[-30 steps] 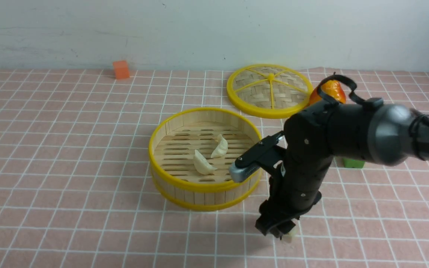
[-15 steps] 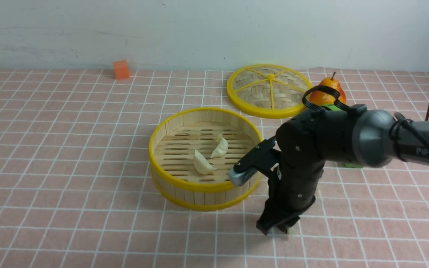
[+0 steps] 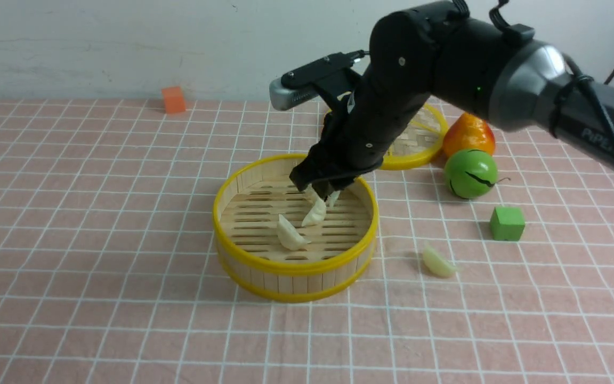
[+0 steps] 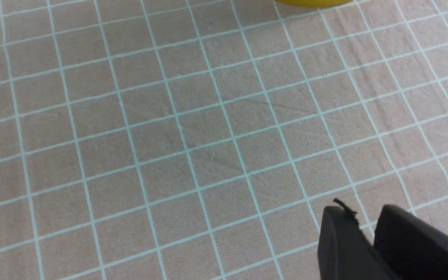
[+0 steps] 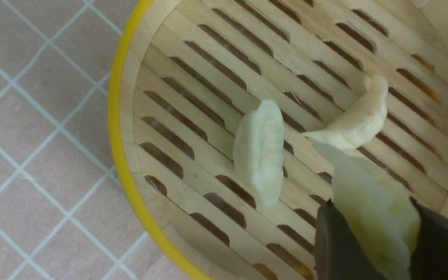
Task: Put the dumplings into the steamer on the table with the pink tablecloth.
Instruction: 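Place the dumpling in the bamboo steamer basket with the right gripper, then reach for and grasp a dumpling lying on the table beside the steamer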
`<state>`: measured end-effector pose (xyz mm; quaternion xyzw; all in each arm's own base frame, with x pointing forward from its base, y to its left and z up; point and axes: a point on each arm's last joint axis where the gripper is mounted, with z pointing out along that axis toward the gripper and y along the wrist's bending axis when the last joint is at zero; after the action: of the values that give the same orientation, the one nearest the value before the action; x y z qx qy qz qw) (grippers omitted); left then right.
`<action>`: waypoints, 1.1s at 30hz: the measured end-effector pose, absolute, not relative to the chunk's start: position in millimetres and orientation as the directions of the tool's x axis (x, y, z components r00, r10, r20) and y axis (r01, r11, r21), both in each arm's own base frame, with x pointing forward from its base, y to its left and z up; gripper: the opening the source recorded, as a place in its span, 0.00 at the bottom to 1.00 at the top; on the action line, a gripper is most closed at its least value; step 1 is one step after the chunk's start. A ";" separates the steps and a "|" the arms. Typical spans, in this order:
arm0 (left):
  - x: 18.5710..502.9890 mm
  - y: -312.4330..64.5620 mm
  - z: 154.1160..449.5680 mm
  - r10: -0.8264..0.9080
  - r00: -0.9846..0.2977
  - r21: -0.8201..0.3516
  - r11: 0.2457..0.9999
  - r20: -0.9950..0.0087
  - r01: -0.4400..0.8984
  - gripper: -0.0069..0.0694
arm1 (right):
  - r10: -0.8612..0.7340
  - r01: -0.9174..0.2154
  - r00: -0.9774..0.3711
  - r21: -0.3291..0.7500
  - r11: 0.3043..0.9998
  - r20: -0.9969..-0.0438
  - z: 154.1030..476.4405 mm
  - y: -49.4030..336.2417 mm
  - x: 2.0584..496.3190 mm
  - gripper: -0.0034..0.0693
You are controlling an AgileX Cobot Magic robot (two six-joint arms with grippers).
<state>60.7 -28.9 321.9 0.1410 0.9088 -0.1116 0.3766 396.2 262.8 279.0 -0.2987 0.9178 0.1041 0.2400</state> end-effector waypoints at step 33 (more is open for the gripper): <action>61.2 -28.9 322.3 0.172 -0.671 -0.095 0.935 -0.721 0.341 0.26 | -0.515 -0.568 -0.707 -0.045 0.822 -0.485 345.3 238.4 378.7 0.79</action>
<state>61.2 -28.9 322.3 0.1411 0.9074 -0.1112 0.3800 378.7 238.4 345.3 -0.2934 0.9223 0.0539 0.2458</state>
